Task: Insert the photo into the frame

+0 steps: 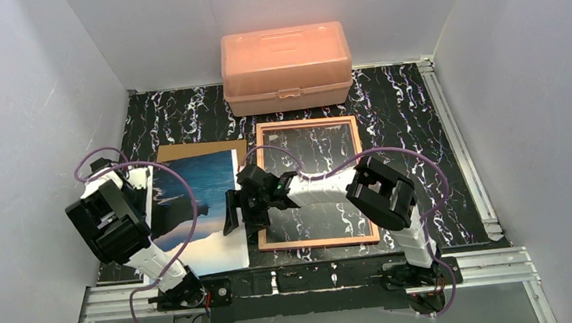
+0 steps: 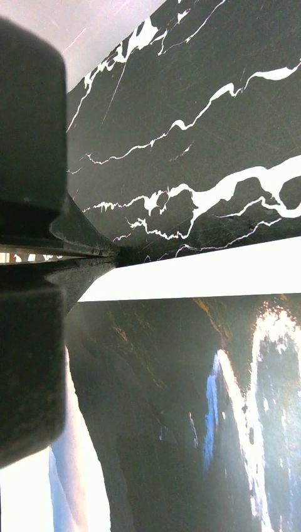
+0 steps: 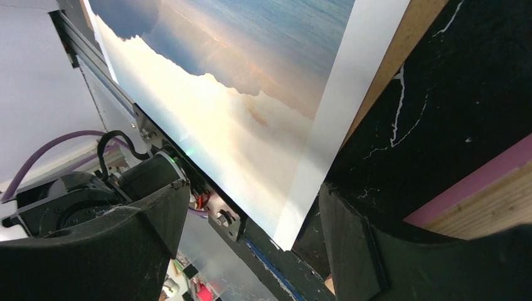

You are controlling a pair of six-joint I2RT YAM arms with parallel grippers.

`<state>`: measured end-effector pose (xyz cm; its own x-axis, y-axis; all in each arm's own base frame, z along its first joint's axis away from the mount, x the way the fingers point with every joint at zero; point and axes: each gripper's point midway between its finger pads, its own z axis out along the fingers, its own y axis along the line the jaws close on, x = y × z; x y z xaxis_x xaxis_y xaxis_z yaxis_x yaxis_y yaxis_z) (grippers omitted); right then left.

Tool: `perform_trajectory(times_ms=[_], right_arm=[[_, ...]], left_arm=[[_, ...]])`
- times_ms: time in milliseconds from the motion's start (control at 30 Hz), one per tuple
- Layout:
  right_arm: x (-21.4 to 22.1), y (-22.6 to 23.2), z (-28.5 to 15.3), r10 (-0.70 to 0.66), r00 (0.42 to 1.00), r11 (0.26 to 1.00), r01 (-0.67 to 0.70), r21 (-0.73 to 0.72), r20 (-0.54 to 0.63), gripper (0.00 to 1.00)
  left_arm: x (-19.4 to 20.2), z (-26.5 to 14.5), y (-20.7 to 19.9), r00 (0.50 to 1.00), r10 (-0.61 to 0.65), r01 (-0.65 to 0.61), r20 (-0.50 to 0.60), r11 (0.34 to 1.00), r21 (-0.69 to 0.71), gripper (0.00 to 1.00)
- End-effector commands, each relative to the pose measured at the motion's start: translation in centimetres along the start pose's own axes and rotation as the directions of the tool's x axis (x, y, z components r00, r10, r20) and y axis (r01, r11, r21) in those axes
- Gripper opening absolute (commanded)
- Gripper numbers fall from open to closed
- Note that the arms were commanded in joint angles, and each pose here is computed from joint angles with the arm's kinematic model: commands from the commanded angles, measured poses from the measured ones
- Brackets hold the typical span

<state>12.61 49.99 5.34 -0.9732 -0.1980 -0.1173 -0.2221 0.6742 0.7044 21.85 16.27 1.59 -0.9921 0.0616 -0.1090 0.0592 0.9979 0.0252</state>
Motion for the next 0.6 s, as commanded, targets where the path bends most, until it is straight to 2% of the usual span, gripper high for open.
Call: perform_trajectory(times_ms=[0, 567], right_arm=[[-1.2, 3.4, -2.2, 0.004, 0.999, 0.992, 0.003, -0.126, 0.048, 0.83], [-2.3, 7.2, -4.0, 0.002, 0.996, 0.961, 0.025, -0.276, 0.094, 0.81]], left_arm=[[0.8, 0.7, -2.9, 1.0, 0.0, 0.001, -0.009, 0.993, 0.12, 0.0], [0.6, 0.5, -2.9, 1.0, 0.006, -0.007, 0.003, 0.993, 0.119, 0.0]])
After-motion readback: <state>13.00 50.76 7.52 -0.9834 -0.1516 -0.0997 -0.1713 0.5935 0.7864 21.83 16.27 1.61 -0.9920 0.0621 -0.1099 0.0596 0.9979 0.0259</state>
